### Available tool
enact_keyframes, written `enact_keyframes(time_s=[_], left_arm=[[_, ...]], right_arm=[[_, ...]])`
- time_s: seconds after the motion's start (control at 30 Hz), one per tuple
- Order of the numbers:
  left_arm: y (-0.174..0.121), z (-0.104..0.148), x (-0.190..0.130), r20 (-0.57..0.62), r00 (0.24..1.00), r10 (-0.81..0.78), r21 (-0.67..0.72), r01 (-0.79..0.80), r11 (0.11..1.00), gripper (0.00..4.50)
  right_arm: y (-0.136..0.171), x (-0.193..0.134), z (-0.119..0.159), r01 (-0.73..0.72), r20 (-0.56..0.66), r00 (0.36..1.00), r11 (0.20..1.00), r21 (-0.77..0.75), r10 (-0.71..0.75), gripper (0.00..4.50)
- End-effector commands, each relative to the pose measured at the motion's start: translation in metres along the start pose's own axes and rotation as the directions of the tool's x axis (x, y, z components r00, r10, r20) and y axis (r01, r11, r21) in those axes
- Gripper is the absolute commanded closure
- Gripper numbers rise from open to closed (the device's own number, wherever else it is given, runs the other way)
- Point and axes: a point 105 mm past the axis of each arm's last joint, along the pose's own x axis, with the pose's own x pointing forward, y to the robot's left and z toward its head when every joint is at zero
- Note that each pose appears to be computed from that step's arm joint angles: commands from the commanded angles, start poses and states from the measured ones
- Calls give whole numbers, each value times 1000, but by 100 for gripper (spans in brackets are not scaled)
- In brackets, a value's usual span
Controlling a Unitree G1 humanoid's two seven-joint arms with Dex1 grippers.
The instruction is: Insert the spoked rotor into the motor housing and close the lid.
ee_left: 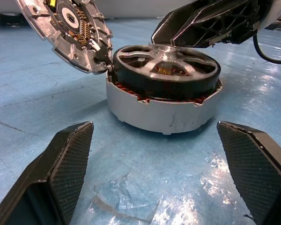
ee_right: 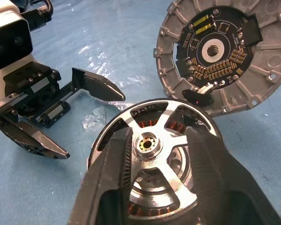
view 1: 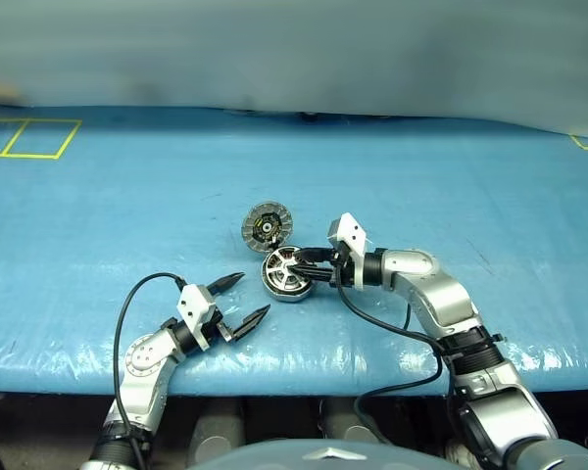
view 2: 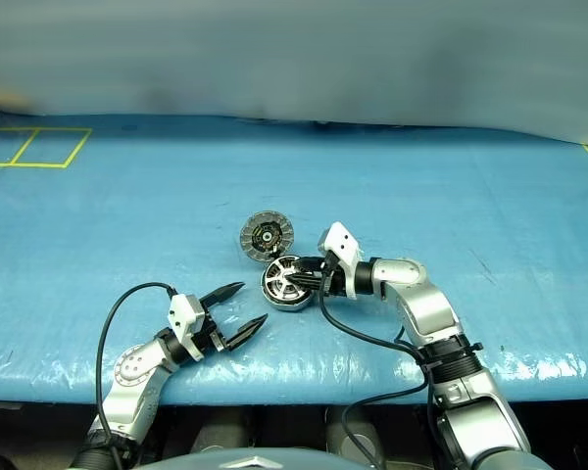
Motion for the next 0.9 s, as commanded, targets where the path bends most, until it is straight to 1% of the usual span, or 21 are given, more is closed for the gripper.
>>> enact_keyframes(time_s=[0.03,0.27,0.37,0.4,0.43,0.5,0.53,0.9], left_arm=[[-4,-8,-1,-24,1000,-2,-24,1,1000,0],[-3,-8,-2,-24,1000,0,-21,-1,1000,0],[-3,-8,-3,-24,1000,4,-19,-4,1000,0],[-2,-8,-3,-25,1000,5,-19,-6,1000,0],[-2,-8,-3,-25,1000,6,-20,-7,1000,0],[-3,-9,-3,-25,1000,7,-20,-8,1000,0],[-3,-9,-4,-25,1000,9,-20,-9,1000,0],[-2,-9,-5,-26,999,20,-22,-21,1000,0]], right_arm=[[1,-3,15,-1,62,998,1000,-27,3,255],[-3,-4,17,16,76,997,1000,-18,-15,255],[-5,-4,17,29,77,997,999,-12,-28,313],[-5,-4,17,26,76,997,1000,-14,-25,340],[-4,-4,17,23,76,997,1000,-16,-22,379],[-2,-4,17,14,75,997,1000,-23,-12,441],[1,-2,16,1,70,998,999,-33,1,446],[26,25,4,-90,21,996,992,-84,92,446]])
